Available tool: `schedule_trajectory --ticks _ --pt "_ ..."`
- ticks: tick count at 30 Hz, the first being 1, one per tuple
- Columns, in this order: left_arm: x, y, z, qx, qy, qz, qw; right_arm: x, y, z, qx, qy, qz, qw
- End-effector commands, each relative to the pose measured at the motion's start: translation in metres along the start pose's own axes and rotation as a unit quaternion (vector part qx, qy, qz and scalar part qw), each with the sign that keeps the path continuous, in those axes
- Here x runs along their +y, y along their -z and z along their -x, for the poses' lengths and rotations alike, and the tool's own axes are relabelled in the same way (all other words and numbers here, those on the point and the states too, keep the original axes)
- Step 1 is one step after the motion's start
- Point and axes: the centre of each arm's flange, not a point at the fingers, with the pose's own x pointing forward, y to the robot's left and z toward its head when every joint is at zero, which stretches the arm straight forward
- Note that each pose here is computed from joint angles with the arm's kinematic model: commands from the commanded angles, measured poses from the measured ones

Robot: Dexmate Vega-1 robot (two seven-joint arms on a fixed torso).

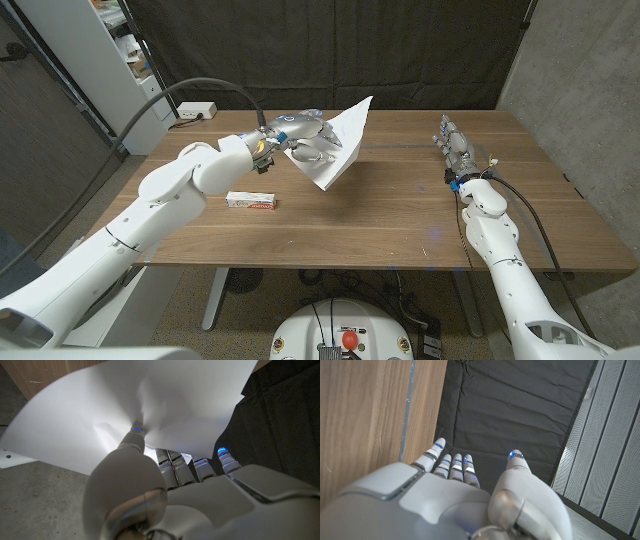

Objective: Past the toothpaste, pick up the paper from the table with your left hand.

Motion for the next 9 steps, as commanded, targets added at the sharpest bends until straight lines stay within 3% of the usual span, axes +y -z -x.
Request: schedule_trajectory --ticks 1,9 --pt "0.0051 -0.0007 0.0045 0.0 -0.005 0.001 1.0 0.0012 -0.0024 0.0031 -0.001 -0.001 0.002 1.0" --pt "0.0043 -0.0024 0.0062 -0.001 -0.004 0.002 1.0 0.0023 -0.0018 0.0053 0.0 0.0 0.002 1.0"
